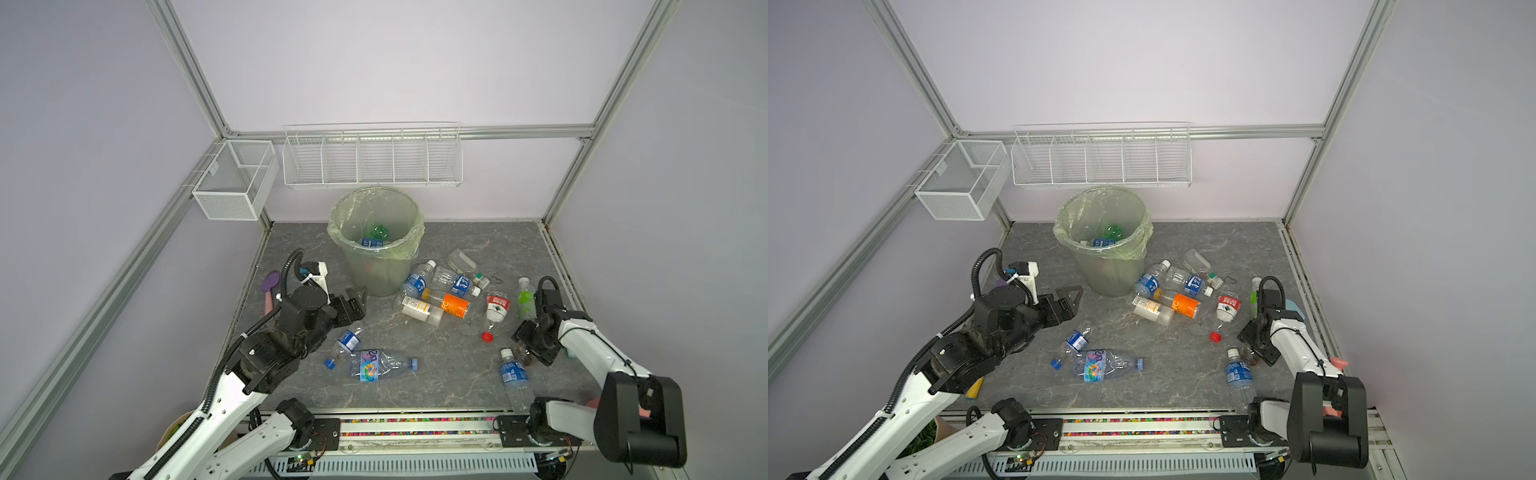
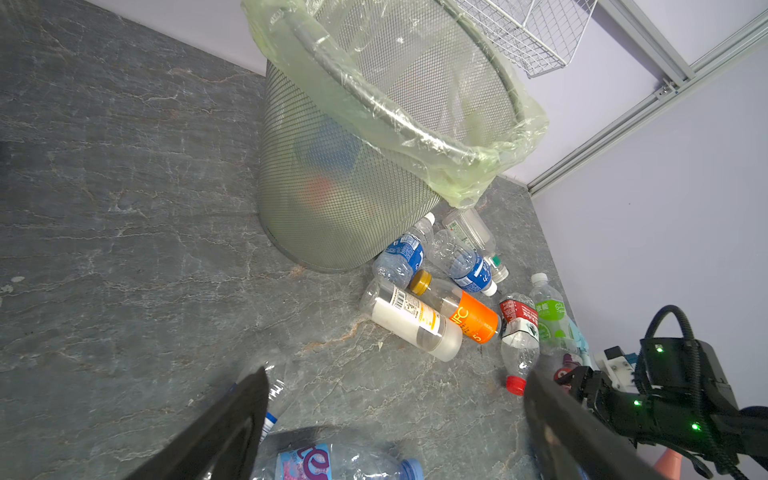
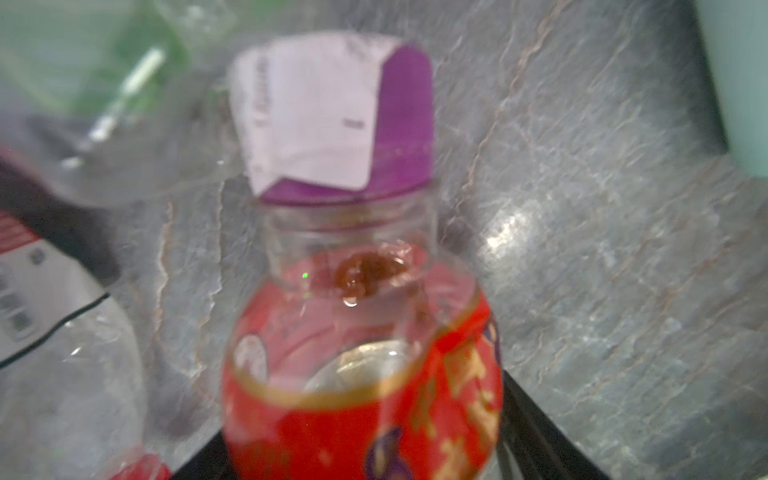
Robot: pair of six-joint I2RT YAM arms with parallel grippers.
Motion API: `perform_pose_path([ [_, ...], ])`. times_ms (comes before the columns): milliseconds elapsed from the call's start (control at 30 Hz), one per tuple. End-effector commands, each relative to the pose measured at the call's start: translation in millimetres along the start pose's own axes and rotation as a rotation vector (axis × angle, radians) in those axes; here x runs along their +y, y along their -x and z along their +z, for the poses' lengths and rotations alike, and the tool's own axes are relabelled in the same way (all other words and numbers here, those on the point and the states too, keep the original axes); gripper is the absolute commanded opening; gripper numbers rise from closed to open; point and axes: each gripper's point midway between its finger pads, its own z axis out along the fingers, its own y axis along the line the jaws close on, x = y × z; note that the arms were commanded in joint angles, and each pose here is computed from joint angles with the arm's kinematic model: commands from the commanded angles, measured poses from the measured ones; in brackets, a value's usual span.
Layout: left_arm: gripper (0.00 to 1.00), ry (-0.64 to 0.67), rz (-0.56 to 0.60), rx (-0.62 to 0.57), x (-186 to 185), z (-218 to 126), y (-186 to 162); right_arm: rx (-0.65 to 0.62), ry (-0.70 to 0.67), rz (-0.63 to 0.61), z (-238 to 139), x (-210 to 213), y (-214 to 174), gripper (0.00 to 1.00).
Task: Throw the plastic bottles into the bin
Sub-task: 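Lift the red-label bottle with the right gripper and carry it over the bin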
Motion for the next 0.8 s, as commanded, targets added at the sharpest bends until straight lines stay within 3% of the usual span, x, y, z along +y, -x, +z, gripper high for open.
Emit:
perform_pose_path([
  [0,0.95,0.015,-0.008,-0.002,4,-5,0,-0.013,0.011,0.001,-10,-5,-7,0.51],
  [267,0.95,0.013,-0.020,-0.004,11,-9,-7,-0.139,0.119,-0.025,-51,0,0,0.30],
  [533,0.95,0.027,-0.014,0.018,17,-6,-17,-0.283,0.234,-0.085,-113,7,9,0.24],
  [767,0.95,0.028,-0.016,0.038,21,-2,-25,-0.395,0.457,-0.166,-180,40,18,0.23],
])
